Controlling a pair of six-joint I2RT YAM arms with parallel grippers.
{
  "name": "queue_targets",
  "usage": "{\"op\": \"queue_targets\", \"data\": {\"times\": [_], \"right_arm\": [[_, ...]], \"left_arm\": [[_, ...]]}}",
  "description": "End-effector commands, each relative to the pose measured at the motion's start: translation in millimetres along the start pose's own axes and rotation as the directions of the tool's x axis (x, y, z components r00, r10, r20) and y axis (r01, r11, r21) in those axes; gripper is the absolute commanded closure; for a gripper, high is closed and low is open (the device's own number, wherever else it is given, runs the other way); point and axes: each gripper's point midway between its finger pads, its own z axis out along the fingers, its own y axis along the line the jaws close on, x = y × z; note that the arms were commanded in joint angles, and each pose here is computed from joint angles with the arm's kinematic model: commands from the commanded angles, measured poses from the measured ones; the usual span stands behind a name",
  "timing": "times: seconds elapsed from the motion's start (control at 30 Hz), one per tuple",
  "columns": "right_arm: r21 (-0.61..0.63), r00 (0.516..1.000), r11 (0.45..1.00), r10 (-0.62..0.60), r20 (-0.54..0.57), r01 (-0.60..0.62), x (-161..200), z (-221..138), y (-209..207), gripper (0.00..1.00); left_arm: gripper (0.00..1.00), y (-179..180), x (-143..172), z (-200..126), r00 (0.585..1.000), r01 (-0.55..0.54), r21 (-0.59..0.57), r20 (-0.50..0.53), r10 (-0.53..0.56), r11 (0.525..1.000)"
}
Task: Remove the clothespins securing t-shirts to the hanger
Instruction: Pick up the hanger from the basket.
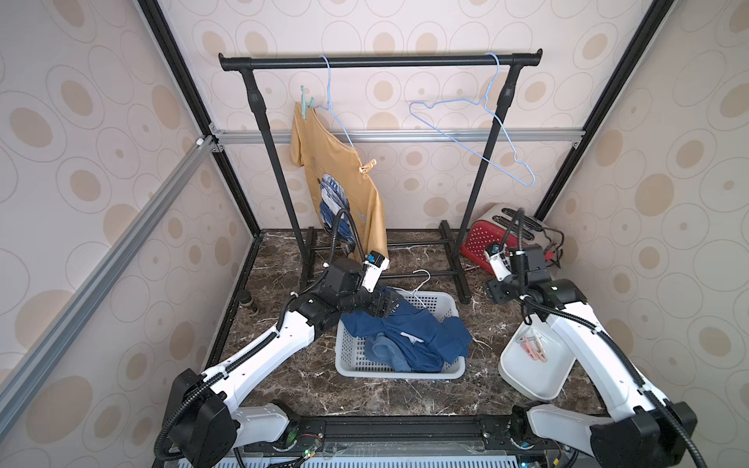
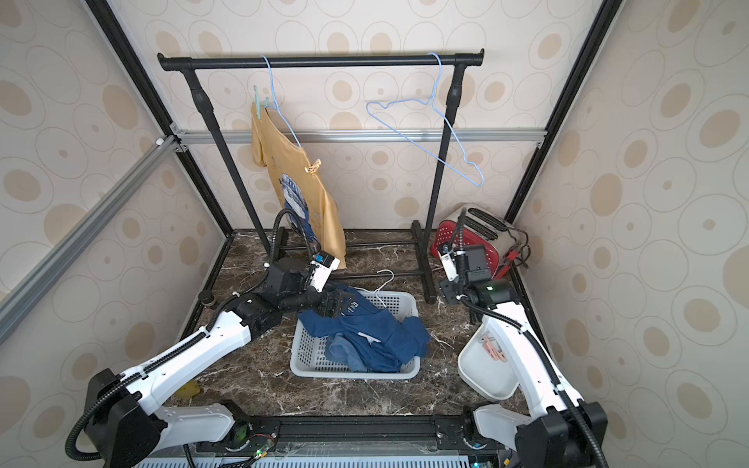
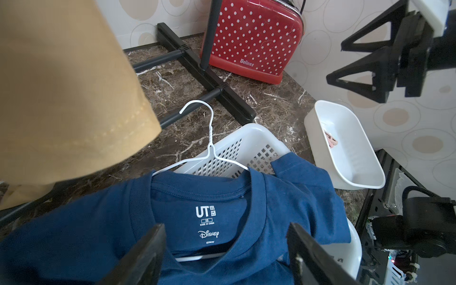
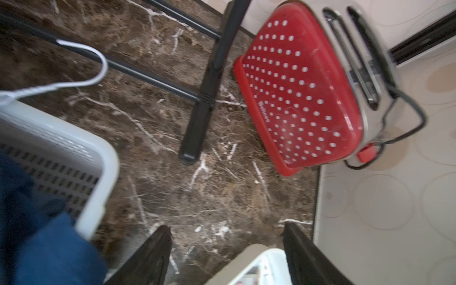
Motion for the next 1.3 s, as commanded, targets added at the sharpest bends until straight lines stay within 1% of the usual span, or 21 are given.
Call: {"op": "queue_targets", "data": {"times": [0.0, 0.1, 0.17, 0.2, 0.33, 0.43, 0.5, 0.67, 0.83, 0.9, 1.1, 1.27], "right_arm": [[-0.060, 0.976, 0.976, 0.206, -0.075, -0.211, 2, 0, 36, 0.25], [-0.125, 0.960, 0.955, 0.256, -0.108, -0.269, -7, 2, 69, 0.27], [-0.126, 0.966, 0.960, 0.241, -0.096, -0.252, -10, 2, 84, 0.27], [-0.127, 0.962, 0.955, 0.257, -0.092, -0.267, -9, 3, 89, 0.27], [-0.256, 0.925, 0.889, 0.355, -0.134, -0.378, -5, 3, 118, 0.27], [-0.314, 0.903, 0.847, 0.408, -0.134, -0.429, -5, -1, 129, 0.28], [-0.373, 0.888, 0.807, 0.440, -0.136, -0.457, -9, -4, 138, 0.28], [-0.478, 0.858, 0.717, 0.476, -0.195, -0.507, -15, -4, 164, 0.27], [-0.531, 0.833, 0.652, 0.499, -0.238, -0.542, -21, 5, 183, 0.27], [-0.532, 0.827, 0.642, 0.502, -0.251, -0.552, -21, 13, 188, 0.27], [-0.497, 0.821, 0.657, 0.499, -0.279, -0.568, -22, 39, 195, 0.27], [-0.504, 0.828, 0.658, 0.476, -0.297, -0.559, -23, 54, 200, 0.26]], "left_arm": [[0.22, -1, -7, -8, 0.999, -0.036, -0.023, -0.009, 0.036, 0.999], [0.21, 4, 0, -13, 0.999, -0.042, -0.052, -0.031, 0.040, 0.998], [0.21, 7, 6, -16, 0.998, -0.045, -0.073, -0.051, 0.042, 0.996], [0.21, 10, 9, -18, 0.997, -0.048, -0.089, -0.061, 0.043, 0.995], [0.21, 19, 24, -22, 0.995, -0.045, -0.135, -0.098, 0.032, 0.990], [0.21, 25, 34, -26, 0.994, -0.040, -0.167, -0.111, 0.021, 0.985], [0.21, 28, 40, -29, 0.994, -0.034, -0.185, -0.112, 0.014, 0.982], [0.20, 32, 47, -35, 0.994, -0.016, -0.216, -0.110, -0.008, 0.976], [0.20, 35, 48, -37, 0.993, -0.010, -0.232, -0.115, -0.018, 0.973], [0.20, 35, 48, -37, 0.993, -0.011, -0.234, -0.119, -0.017, 0.972], [0.20, 36, 49, -38, 0.992, -0.009, -0.241, -0.124, -0.022, 0.971], [0.20, 35, 48, -38, 0.992, -0.001, -0.241, -0.120, -0.029, 0.970]]}}
